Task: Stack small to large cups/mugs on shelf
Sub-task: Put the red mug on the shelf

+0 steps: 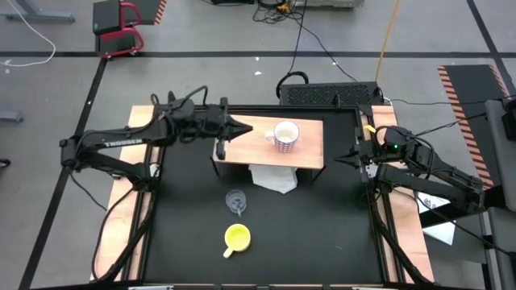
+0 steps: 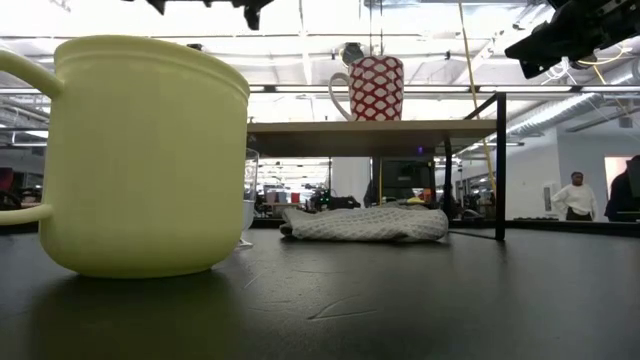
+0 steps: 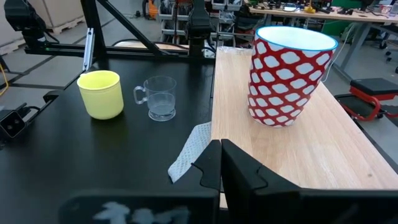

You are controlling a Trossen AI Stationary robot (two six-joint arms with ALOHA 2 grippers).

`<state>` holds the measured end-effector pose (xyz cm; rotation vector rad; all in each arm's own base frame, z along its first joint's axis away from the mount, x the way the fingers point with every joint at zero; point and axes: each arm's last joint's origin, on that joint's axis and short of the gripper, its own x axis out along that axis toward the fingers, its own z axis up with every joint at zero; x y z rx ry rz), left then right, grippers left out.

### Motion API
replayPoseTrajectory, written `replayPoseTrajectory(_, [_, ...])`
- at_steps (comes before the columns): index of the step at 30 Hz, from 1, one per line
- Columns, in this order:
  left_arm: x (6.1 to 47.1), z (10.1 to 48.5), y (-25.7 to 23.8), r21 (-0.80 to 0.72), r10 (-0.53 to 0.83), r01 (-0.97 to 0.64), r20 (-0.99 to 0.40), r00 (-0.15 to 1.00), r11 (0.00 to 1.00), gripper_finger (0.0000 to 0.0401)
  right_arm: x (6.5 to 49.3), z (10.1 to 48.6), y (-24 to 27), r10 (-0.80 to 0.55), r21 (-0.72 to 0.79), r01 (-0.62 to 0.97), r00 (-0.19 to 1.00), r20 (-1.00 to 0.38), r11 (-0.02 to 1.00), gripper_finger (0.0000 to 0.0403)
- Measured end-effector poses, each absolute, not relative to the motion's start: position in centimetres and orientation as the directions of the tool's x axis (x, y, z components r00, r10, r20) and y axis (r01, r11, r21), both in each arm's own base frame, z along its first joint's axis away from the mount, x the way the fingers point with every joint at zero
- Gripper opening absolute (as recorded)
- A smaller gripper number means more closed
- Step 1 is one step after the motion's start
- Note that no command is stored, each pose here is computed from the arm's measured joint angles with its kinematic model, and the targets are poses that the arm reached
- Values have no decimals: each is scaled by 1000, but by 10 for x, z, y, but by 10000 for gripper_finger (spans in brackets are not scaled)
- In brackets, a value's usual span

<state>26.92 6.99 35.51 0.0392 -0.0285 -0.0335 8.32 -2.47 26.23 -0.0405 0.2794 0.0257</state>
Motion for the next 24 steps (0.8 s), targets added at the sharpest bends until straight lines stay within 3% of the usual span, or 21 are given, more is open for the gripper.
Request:
replayPoseTrajectory(10, [304,373,87,34,-110,108,38,993,994,0,83,262,-25,20,-36,-31,961,-276,999,0])
replayPoseTrajectory(24, [337,387,113,-53,-96,99,52,994,994,0,83,262,-25,13,-37,-25,961,-278,999,0])
